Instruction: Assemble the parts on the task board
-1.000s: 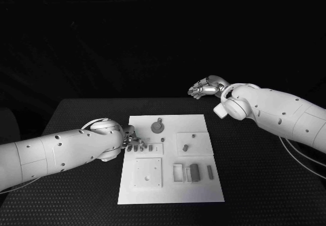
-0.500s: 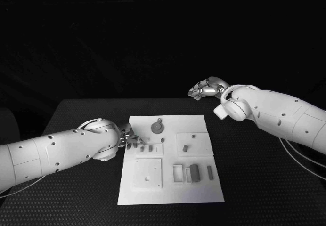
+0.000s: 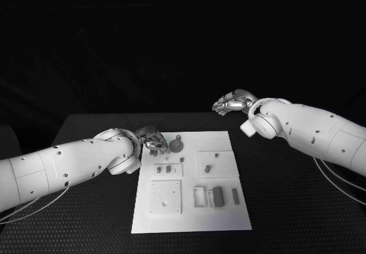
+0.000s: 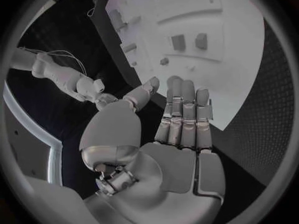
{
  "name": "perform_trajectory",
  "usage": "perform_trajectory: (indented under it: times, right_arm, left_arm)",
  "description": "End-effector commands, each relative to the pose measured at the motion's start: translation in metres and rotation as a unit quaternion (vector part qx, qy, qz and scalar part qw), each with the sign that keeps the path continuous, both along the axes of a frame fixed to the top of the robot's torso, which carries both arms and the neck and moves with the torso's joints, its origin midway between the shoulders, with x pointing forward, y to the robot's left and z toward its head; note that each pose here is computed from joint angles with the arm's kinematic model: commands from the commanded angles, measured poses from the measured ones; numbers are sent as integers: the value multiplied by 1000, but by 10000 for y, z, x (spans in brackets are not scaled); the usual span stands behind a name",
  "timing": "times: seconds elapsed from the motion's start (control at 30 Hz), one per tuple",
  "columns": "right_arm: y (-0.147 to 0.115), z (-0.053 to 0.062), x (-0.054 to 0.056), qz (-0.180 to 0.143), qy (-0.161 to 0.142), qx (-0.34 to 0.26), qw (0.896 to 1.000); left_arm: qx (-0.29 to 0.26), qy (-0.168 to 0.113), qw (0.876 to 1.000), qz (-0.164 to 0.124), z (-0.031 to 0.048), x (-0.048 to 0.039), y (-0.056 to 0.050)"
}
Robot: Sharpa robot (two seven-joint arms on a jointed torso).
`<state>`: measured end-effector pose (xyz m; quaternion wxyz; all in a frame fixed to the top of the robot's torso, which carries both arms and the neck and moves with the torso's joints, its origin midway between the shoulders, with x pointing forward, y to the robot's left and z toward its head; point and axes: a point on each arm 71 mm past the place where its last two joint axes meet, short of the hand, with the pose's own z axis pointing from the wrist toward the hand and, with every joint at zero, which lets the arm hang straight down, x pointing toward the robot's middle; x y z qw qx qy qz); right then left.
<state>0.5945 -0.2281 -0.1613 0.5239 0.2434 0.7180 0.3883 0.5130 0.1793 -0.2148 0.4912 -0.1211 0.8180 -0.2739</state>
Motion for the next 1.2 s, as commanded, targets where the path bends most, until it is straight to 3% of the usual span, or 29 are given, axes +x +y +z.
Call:
perform_trajectory:
  times: [0.03,0.2,0.37,0.57,0.83,1.2]
  right_arm:
    - [15,1,2,7,-1,3,1000]
    - [19,0,14,5,-2,4,1000]
    - [30,1,14,6,-2,4,1000]
    - [31,1,10,7,-2,5,1000]
    - [37,4,1,9,-2,5,1000]
    - [34,6,-5,9,-2,5,1000]
  left_arm:
    - [17,-135,988,-79,154,19,-180]
    - [39,-197,971,-126,172,35,-368]
    - [62,-239,955,-162,84,16,-494]
    - [88,-253,944,-192,-49,-23,-618]
    - [126,-261,930,-225,-241,-85,-676]
    - [134,-252,930,-231,-342,-111,-698]
